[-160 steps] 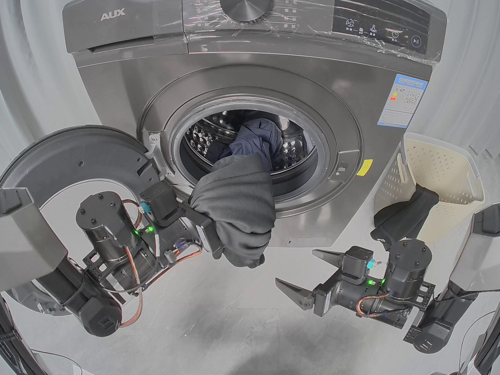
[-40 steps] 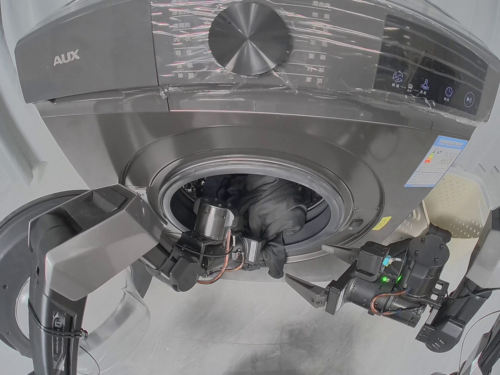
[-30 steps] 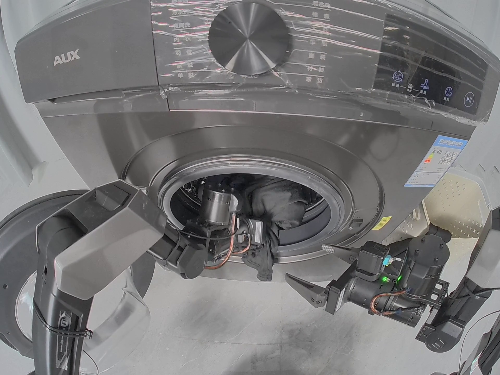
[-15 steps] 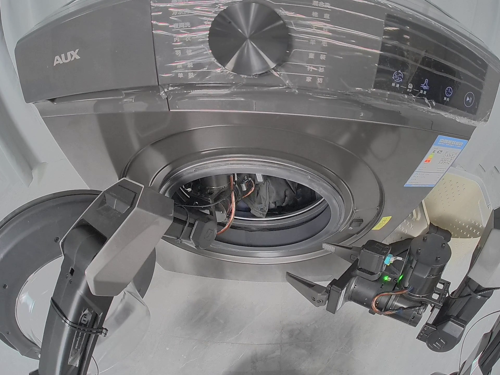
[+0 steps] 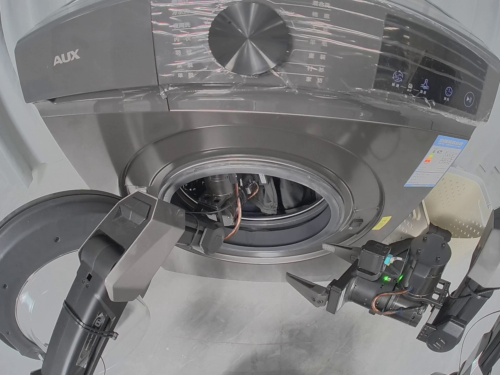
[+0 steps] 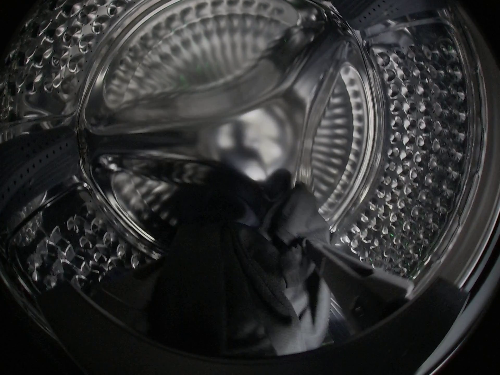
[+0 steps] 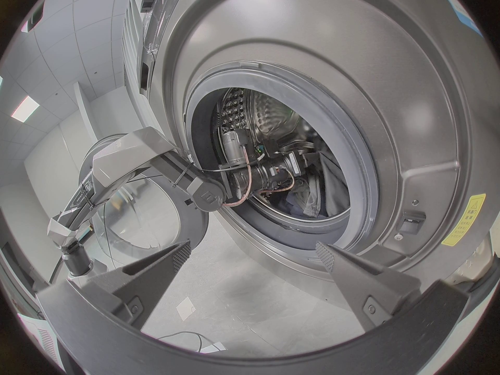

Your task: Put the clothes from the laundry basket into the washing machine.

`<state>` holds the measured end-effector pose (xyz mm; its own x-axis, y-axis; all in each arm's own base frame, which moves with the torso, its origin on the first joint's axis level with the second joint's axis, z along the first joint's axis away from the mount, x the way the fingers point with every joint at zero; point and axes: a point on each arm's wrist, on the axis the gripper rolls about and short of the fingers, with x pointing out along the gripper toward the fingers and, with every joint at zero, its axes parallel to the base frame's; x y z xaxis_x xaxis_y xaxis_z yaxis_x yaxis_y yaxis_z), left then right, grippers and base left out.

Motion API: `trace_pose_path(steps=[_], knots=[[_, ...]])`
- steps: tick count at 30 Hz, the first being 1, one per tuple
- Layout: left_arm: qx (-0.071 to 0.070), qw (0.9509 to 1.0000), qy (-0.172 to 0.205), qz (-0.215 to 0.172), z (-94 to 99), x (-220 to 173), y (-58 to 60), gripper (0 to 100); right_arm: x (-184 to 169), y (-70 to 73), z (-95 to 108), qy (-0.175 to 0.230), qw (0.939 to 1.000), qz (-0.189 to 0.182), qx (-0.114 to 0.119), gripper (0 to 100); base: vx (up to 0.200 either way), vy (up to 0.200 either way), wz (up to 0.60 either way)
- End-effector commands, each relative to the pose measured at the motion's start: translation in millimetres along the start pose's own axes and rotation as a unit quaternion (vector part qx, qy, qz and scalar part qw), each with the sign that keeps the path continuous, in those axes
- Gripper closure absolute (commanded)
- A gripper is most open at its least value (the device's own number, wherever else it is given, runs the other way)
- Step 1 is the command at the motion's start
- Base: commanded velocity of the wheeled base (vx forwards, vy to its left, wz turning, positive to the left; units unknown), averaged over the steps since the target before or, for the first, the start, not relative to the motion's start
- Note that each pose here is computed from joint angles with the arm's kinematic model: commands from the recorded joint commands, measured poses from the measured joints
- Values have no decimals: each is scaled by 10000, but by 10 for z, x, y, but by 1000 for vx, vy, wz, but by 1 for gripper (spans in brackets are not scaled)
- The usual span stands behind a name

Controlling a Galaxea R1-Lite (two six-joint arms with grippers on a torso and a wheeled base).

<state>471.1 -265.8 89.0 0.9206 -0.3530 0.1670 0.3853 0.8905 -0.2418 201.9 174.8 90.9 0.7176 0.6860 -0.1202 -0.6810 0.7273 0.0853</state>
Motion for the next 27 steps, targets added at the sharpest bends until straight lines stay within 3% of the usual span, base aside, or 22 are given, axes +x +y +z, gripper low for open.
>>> trace_pose_path(steps=[1, 8, 12, 13, 14, 17, 22, 27], knots=[[57, 9991, 413, -39, -60, -159, -96, 0, -3, -1, 3, -5, 10000, 0, 1, 0, 0, 0, 0], [208, 9941, 1043, -196, 112, -615, -307, 0, -29, -3, 6, 2, 10000, -9, 2, 0, 0, 0, 0], [595, 9879, 1403, -281, 151, -962, -336, 0, -49, -2, 8, 2, 10000, -9, 2, 0, 0, 0, 0], [595, 9879, 1403, -281, 151, -962, -336, 0, -49, -2, 8, 2, 10000, -9, 2, 0, 0, 0, 0], [725, 9850, 1504, -428, 183, -1197, -400, 0, -99, 1, 10, 25, 10000, -10, -4, 0, 0, 0, 0], [829, 9814, 1577, -710, 234, -1556, -527, 0, -177, 1, -38, 162, 9999, -29, 3, 0, 0, 0, 0], [751, 9790, 1413, -1260, 371, -2122, -749, 0, -364, 11, -47, 253, 9997, -37, 24, 0, 0, 0, 0], [636, 9719, 1396, -1783, 477, -2675, -827, 0, -613, 6, 3, 180, 9998, -84, 20, 0, 0, 0, 0]])
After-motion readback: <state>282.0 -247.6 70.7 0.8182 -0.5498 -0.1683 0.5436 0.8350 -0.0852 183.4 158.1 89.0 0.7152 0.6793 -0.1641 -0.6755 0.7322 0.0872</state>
